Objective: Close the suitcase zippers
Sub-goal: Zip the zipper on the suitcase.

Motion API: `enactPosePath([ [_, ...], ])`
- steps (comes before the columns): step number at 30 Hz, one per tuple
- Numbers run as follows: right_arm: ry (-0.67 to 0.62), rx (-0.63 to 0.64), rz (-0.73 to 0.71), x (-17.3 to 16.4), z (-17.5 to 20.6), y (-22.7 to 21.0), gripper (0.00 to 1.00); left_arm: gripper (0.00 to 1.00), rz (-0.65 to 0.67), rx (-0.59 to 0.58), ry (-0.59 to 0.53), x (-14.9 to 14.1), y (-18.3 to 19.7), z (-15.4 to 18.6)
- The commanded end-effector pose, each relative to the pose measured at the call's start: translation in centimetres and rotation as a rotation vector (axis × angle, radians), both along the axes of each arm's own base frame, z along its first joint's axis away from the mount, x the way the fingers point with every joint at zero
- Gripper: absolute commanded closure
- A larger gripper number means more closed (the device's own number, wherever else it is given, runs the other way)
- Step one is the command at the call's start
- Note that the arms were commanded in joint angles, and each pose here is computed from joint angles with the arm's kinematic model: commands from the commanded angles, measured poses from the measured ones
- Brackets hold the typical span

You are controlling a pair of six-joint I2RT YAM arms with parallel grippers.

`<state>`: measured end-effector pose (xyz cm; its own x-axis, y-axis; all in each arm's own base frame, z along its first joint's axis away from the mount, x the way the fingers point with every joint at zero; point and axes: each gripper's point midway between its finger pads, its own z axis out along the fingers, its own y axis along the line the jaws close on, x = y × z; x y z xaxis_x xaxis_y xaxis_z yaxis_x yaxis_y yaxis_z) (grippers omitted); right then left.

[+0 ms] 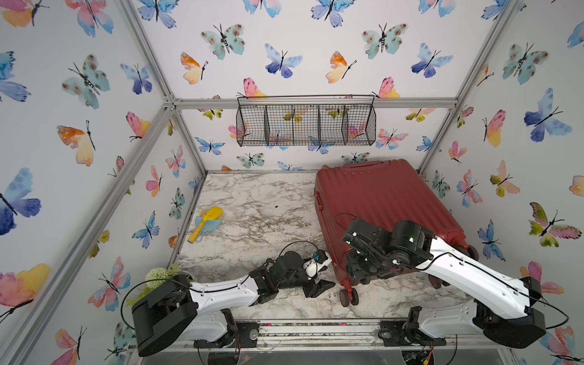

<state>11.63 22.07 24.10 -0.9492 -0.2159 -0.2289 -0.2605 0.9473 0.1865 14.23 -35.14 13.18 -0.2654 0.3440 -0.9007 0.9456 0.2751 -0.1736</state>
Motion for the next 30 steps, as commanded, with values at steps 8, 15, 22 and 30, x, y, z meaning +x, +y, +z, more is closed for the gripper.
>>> enactPosePath([
  [8,-0.024,0.138,0.024,-0.6,3.2,0.7,0.97,0.46,0.059,-0.055,-0.103,3.3,-1.7,2.2],
  [15,-0.024,0.129,0.02,-0.6,2.9,0.5,0.97,0.56,0.009,-0.068,-0.082,2.7,-2.5,2.1],
  [22,-0.02,0.129,0.012,-0.8,2.6,0.2,0.97,0.63,-0.008,-0.094,-0.082,2.6,-3.1,2.9],
  [30,-0.003,0.128,0.0,-1.1,1.7,-0.2,0.97,0.87,-0.009,-0.091,-0.071,2.9,-3.3,3.4],
])
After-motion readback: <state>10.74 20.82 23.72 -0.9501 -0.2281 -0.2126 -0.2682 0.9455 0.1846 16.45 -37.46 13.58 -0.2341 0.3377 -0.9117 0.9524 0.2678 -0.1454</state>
